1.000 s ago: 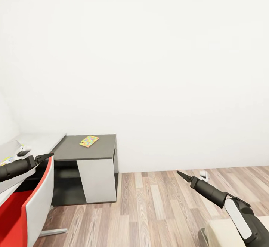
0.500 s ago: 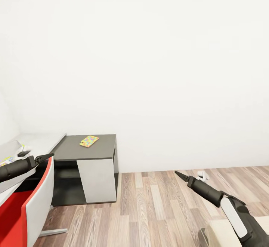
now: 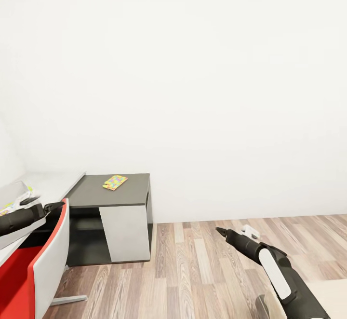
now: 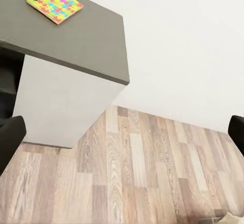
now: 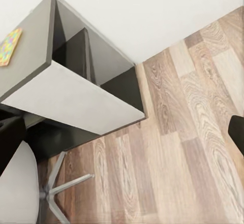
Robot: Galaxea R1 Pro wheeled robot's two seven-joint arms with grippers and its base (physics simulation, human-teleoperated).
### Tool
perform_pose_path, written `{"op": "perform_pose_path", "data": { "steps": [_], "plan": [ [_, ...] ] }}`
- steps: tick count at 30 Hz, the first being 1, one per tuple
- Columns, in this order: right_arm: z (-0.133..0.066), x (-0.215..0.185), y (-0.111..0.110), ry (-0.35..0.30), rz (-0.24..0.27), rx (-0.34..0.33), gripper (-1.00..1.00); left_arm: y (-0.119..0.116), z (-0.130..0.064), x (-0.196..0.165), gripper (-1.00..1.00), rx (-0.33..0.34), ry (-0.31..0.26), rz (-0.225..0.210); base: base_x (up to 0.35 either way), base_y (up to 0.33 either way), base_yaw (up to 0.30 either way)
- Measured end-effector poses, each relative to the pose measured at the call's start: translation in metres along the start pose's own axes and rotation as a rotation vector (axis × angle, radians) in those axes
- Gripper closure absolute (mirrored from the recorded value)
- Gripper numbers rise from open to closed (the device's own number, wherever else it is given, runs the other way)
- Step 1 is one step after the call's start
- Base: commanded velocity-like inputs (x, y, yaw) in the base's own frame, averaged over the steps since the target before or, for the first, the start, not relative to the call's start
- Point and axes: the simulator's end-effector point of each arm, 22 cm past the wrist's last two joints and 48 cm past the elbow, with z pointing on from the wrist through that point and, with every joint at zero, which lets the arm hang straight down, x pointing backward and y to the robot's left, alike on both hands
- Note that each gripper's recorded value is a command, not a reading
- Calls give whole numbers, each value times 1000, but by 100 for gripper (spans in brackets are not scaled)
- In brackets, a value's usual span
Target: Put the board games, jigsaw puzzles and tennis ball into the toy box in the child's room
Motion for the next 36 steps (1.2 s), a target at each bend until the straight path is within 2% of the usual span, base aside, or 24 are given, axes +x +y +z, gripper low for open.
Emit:
{"op": "perform_pose_path", "data": {
  "steps": [4,7,11,12,14,16,17,19,20,25,27,30,34,36],
  "plan": [
    [3,3,5,12,-13,5,-100,-2,7,3,-100,-19,5,2,0,0,0],
    [5,4,7,18,-18,9,-100,-17,12,-15,-100,-33,-14,28,0,0,0],
    [6,6,7,23,-22,15,-100,-30,21,-45,-100,-121,-15,73,0,0,0],
    [7,7,8,25,-24,16,-100,-38,27,-55,-100,-160,-10,92,0,0,0],
    [9,12,10,33,-35,23,-100,-65,43,-69,-100,-163,-16,113,0,0,0],
    [10,14,10,37,-44,34,-100,-84,55,-73,-100,-153,-13,115,0,0,0],
    [10,16,8,43,-55,52,-100,-100,69,-73,-100,-146,0,106,0,0,0],
    [11,18,5,47,-66,75,-100,-109,83,-73,-100,-161,17,97,0,0,0],
    [11,19,0,49,-75,102,-100,-112,95,-73,-100,-189,37,82,0,0,0],
    [9,19,-11,54,-87,161,-100,-104,120,-67,-100,-286,115,36,0,0,0],
    [8,19,-14,55,-90,178,-100,-106,135,-54,-100,-316,168,16,0,0,0],
    [8,19,-16,55,-94,184,-100,-112,144,-44,-100,-335,197,24,0,0,0],
    [9,21,-10,63,-111,165,-100,-116,152,-37,-100,-369,218,71,17,8,0],
    [9,23,-6,67,-117,149,-100,-116,152,-37,-100,-376,218,81,119,88,0]
  ]
}}
